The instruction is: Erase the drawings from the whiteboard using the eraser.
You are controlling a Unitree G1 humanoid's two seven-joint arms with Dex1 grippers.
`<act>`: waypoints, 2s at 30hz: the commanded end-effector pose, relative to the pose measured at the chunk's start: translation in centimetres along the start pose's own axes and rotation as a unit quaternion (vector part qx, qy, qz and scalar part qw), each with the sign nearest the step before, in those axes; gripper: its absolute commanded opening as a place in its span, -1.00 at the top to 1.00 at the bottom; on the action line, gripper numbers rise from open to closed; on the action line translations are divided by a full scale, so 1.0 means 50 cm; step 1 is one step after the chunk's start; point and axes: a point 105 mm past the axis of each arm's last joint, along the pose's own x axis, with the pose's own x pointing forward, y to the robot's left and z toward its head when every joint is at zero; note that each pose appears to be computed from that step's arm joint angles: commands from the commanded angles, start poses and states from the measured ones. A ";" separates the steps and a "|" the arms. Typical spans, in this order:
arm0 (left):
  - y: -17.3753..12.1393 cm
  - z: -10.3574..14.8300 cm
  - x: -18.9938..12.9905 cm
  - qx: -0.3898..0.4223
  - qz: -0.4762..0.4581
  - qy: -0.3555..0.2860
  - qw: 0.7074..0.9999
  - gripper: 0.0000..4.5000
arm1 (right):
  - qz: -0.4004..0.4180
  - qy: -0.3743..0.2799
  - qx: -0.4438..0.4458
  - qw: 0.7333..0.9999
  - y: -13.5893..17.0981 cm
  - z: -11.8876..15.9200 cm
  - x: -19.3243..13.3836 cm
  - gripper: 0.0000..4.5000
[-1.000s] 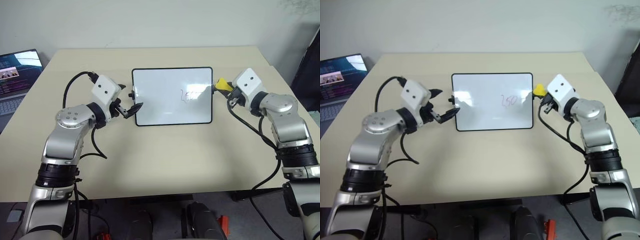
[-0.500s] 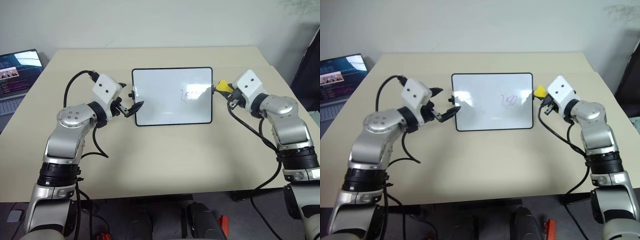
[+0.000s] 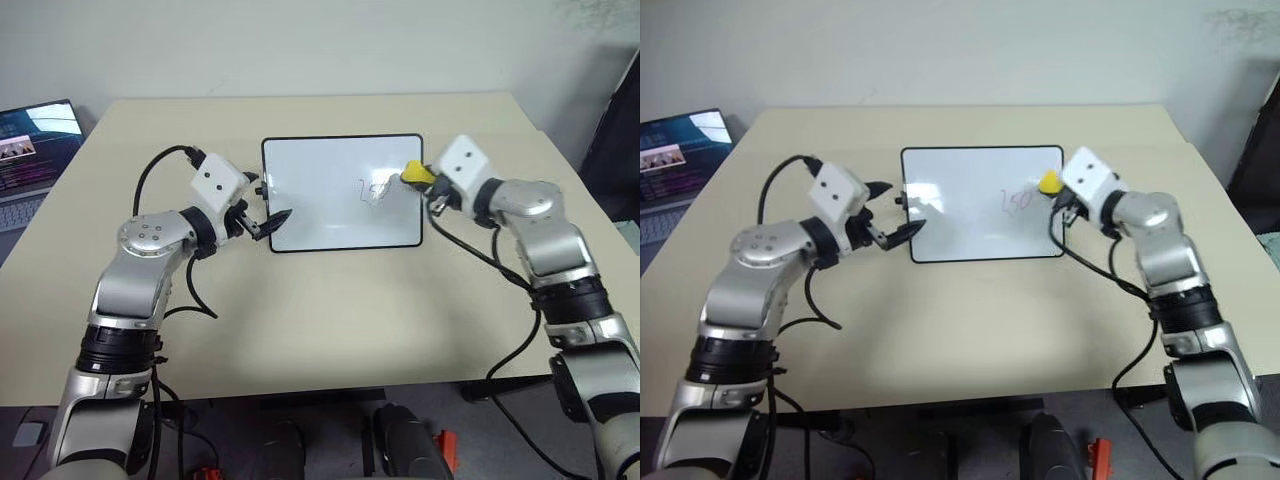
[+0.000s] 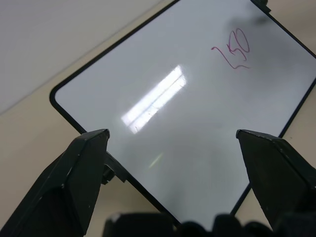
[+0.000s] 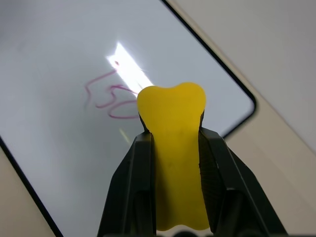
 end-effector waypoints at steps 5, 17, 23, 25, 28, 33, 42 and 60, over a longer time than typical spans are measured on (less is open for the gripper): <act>0.007 0.015 -0.006 0.010 0.012 -0.013 1.000 -1.00 | -0.033 0.007 -0.019 0.999 -0.018 0.015 0.070 0.63; -0.002 0.008 -0.008 0.002 0.011 -0.012 1.000 -1.00 | 0.075 0.071 -0.073 0.992 0.111 -0.050 0.113 0.63; -0.001 0.009 -0.007 0.002 0.009 -0.012 1.000 -1.00 | 0.111 0.086 -0.066 0.988 0.152 -0.072 0.101 0.63; 0.000 0.009 -0.006 0.002 0.008 -0.012 1.000 -1.00 | 0.082 0.091 -0.062 0.991 0.125 -0.071 0.102 0.63; 0.001 0.011 -0.006 0.003 0.008 -0.013 1.000 -1.00 | 0.021 0.099 -0.051 0.994 0.065 -0.067 0.102 0.63; 0.000 0.011 -0.005 0.003 0.008 -0.014 1.000 -1.00 | -0.099 0.112 -0.029 0.988 -0.048 -0.065 0.086 0.63; -0.006 0.006 -0.004 -0.001 0.005 -0.011 1.000 -1.00 | -0.048 0.122 -0.027 0.991 0.007 -0.083 0.101 0.64; 0.001 0.006 -0.006 0.002 0.008 -0.005 1.000 -1.00 | -0.012 0.089 -0.042 0.995 0.038 -0.026 0.111 0.65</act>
